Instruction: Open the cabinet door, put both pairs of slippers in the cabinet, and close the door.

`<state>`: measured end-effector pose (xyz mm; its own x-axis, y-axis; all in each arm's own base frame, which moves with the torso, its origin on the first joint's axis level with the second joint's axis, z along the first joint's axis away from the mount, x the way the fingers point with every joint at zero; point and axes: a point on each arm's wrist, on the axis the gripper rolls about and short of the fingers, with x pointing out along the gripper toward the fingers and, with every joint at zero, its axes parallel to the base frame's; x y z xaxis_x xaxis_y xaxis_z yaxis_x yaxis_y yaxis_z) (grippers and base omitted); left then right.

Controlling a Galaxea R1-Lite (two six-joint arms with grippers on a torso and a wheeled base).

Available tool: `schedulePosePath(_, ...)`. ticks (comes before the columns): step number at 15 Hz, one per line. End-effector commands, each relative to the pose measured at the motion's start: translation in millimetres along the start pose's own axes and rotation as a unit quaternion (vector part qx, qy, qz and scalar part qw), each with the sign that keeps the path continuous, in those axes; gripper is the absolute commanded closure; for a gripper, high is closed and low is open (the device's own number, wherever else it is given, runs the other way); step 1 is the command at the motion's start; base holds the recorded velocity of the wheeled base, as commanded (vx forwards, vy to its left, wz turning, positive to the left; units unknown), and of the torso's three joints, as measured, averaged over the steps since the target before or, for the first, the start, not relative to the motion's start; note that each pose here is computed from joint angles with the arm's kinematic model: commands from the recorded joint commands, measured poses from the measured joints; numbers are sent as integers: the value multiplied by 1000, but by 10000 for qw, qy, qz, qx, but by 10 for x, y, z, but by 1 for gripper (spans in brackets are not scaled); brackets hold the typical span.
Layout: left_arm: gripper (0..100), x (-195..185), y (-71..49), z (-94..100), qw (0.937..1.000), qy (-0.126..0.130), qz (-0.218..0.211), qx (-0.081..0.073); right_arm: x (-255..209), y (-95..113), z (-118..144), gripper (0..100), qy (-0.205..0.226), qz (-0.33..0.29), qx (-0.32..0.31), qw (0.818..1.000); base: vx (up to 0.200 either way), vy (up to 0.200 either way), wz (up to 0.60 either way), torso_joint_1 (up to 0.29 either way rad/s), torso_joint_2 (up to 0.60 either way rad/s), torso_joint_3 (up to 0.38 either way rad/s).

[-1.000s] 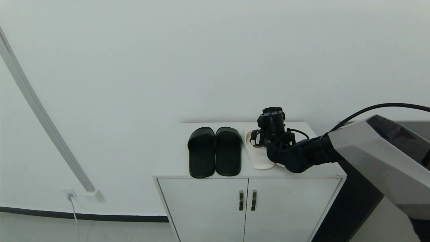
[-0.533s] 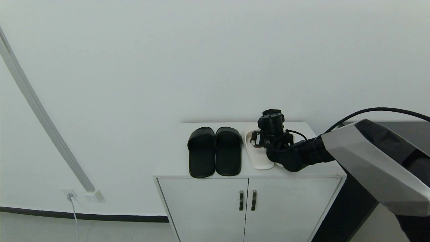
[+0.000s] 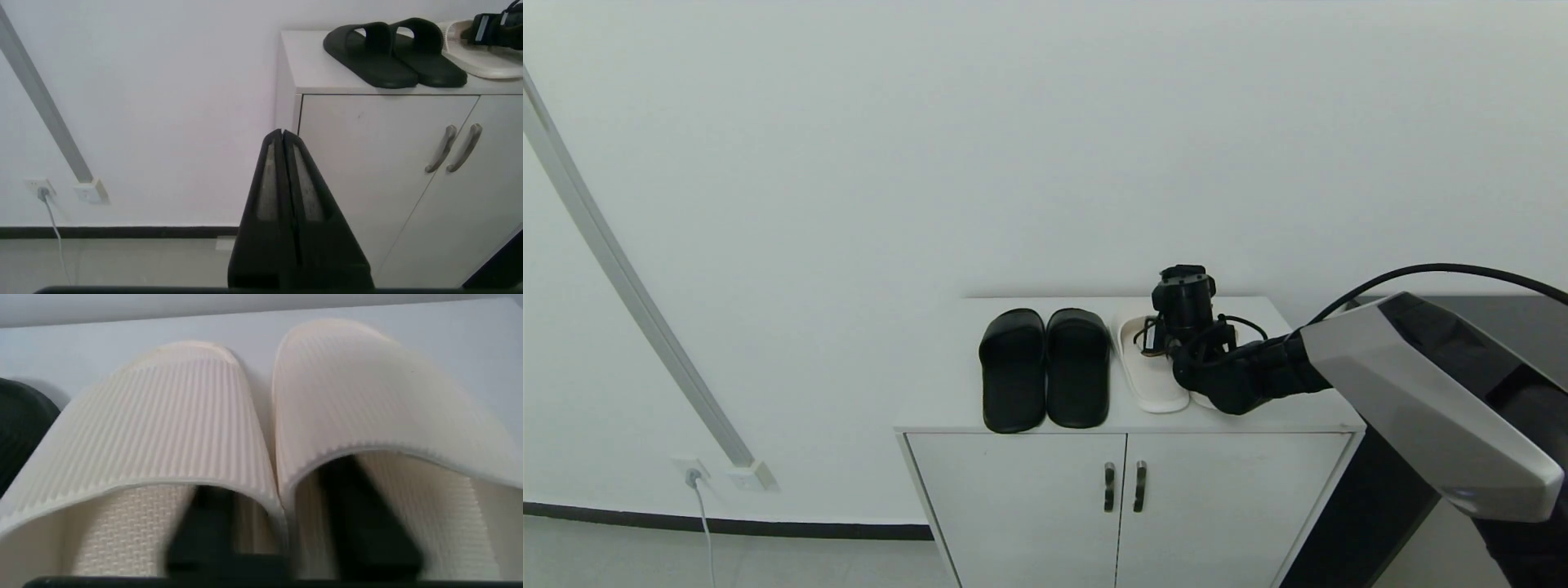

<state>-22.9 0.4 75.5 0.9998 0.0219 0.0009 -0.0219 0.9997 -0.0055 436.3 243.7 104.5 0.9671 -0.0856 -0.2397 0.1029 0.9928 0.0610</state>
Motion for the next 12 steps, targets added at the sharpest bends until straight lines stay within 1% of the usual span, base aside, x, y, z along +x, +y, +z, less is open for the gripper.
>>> schedulePosePath(1,100,1,0,0,10000,4,5,-3,-12,-2,16,100,-9,2,-3,10000,0,0,0,0,0,0)
schedulePosePath(3,100,1,0,0,10000,4,5,-3,-19,-4,29,100,-15,3,1,10000,0,0,0,0,0,0)
schedulePosePath(5,100,1,0,0,10000,4,5,-3,-54,-11,101,100,-69,24,32,10000,0,0,0,0,0,0)
schedulePosePath(9,100,1,0,0,10000,4,5,-3,-261,-65,404,100,-275,125,119,9995,0,0,0,0,0,0)
schedulePosePath(12,100,1,0,0,10000,4,5,-3,-654,-176,522,100,-129,806,-90,9966,0,0,0,0,0,0)
